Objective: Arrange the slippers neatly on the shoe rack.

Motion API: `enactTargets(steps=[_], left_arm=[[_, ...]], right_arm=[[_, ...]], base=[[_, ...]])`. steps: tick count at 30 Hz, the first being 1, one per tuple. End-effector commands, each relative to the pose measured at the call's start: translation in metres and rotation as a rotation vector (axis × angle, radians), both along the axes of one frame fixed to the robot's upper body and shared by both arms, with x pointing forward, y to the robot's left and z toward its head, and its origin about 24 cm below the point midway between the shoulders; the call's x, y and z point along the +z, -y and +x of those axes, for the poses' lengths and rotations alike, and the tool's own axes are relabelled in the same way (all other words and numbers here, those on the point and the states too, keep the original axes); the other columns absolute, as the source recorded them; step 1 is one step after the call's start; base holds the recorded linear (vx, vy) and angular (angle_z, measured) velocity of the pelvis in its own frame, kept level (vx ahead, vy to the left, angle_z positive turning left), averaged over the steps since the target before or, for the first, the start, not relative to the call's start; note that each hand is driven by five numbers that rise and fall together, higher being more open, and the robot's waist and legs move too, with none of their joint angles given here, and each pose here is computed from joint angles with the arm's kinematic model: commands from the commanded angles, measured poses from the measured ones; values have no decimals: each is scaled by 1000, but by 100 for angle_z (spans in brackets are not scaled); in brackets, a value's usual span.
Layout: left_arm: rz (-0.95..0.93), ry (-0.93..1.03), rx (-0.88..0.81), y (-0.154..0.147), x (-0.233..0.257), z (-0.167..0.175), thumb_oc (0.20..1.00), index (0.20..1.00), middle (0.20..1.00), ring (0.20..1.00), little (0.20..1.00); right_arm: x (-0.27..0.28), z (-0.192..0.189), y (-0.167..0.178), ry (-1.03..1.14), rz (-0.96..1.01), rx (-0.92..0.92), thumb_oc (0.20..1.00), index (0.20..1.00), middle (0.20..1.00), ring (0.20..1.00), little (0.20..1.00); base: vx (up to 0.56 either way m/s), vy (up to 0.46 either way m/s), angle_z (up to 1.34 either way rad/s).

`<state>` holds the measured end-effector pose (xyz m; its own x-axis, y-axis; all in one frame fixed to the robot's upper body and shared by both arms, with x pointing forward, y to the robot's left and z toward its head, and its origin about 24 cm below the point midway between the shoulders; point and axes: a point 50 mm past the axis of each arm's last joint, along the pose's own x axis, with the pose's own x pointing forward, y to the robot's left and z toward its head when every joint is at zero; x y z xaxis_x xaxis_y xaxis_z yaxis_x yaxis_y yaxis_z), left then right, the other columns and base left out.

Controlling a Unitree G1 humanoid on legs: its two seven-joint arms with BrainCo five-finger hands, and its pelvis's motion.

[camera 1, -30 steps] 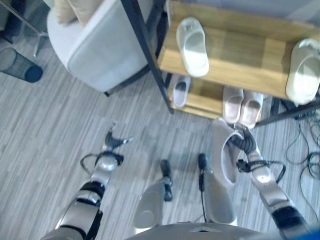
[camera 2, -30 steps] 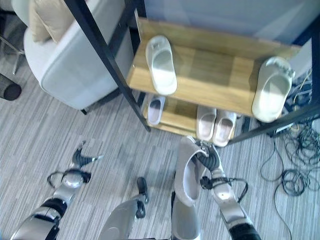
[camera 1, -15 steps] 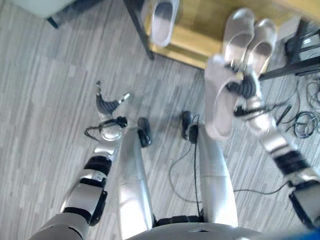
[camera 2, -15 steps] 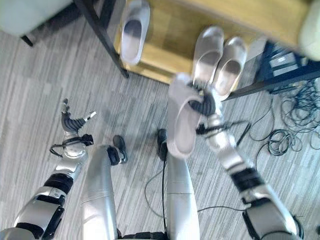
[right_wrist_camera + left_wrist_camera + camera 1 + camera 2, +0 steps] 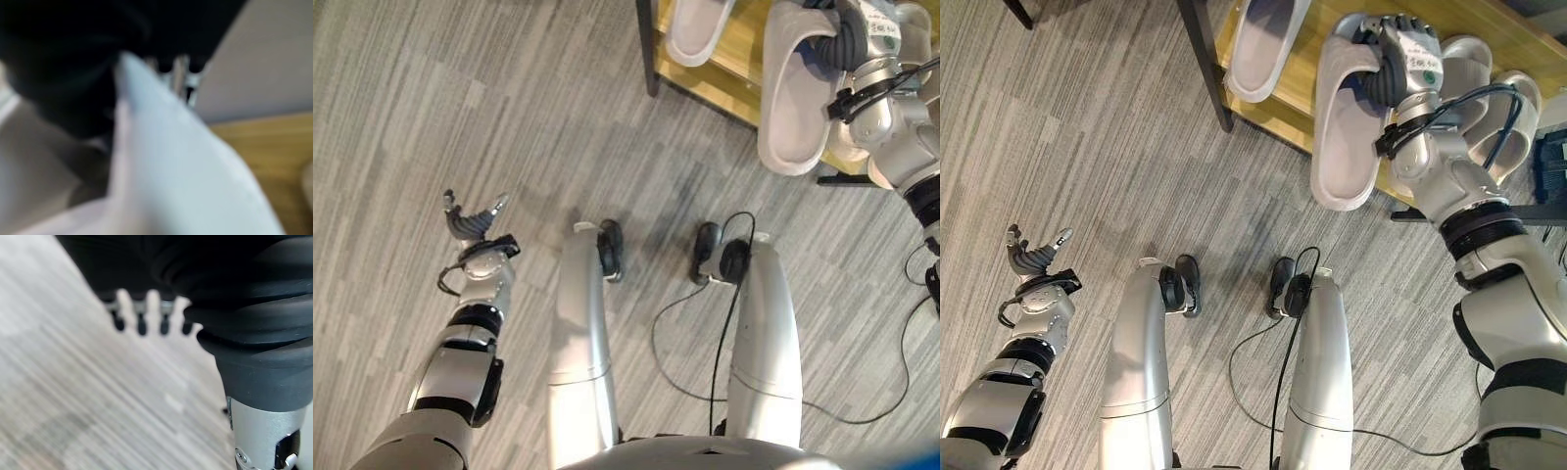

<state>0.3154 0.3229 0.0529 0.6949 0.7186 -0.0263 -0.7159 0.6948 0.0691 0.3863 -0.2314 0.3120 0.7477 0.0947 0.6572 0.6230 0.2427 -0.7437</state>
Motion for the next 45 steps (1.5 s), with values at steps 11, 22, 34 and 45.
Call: enactTargets(steps=[11, 22, 34, 45], left_arm=[[14, -73, 31, -27, -20, -29, 1000, 1000, 1000, 1000, 1000], [97, -132, -117, -8, -30, -27, 1000, 1000, 1000, 1000, 1000], [-16, -262, -176, 4, -75, -53, 1000, 1000, 1000, 1000, 1000], [56, -288, -240, 10, -71, -46, 1000, 1000, 1000, 1000, 1000]], right_arm=[[23, 4, 16, 26, 66, -90, 200, 200, 200, 200, 200], [52, -4, 29, 87, 182, -96, 200, 200, 200, 200, 200], [75, -11, 48, 65, 265, -138, 1000, 1000, 1000, 1000, 1000], [55, -6, 61, 3, 363, -203, 1000, 1000, 1000, 1000, 1000]], base=[[48, 2, 4], [-17, -18, 8], [13, 16, 7], [5, 14, 1]])
